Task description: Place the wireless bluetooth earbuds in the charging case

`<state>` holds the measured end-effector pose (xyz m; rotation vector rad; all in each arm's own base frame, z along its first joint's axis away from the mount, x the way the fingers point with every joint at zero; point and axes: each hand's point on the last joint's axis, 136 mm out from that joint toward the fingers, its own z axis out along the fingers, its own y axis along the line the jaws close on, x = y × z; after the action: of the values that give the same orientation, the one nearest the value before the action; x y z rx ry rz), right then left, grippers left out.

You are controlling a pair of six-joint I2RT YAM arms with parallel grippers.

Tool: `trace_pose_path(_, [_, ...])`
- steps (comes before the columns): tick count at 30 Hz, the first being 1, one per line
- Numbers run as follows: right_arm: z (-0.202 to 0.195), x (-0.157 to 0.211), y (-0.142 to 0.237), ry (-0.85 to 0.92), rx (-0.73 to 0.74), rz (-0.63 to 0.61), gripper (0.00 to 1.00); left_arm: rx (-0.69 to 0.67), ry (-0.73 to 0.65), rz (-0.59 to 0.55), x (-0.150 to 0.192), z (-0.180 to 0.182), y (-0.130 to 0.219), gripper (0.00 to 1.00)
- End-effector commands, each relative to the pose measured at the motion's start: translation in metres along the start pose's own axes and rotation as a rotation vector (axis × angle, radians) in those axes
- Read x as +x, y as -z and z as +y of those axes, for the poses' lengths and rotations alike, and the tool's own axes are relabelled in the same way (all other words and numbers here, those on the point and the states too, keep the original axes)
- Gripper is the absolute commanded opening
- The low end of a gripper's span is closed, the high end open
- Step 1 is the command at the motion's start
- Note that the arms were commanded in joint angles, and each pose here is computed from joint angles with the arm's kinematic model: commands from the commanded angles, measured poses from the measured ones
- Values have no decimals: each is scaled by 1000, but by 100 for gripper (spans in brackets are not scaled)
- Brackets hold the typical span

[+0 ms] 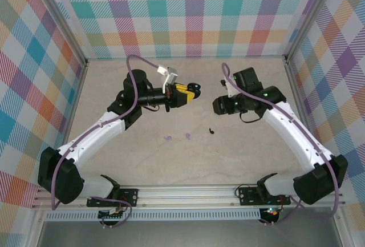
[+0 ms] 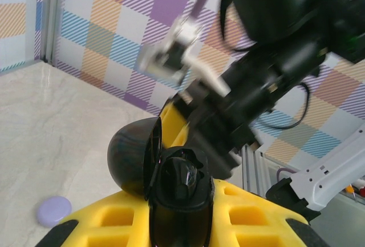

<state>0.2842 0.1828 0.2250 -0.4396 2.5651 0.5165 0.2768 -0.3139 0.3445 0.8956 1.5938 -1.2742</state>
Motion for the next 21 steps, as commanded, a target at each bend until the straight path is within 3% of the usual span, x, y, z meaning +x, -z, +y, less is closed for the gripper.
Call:
trace_pose_path(1, [2,27,-26,-38,-54,136,52,36,-70,-32,-21,-18,9,8])
trace_pose_path(8, [2,61,-75,-79,-107,311,52,57,-91,-33,-23,-25,12,8])
trace_pose_path(14, [-17,87,-108,-59,22,452,50,65,-110,-40,-26,-29,14,8])
trace_pose_path(21, [-27,95,-130,-48,89,497,46,60,-114,-36,-25,-30,15,8])
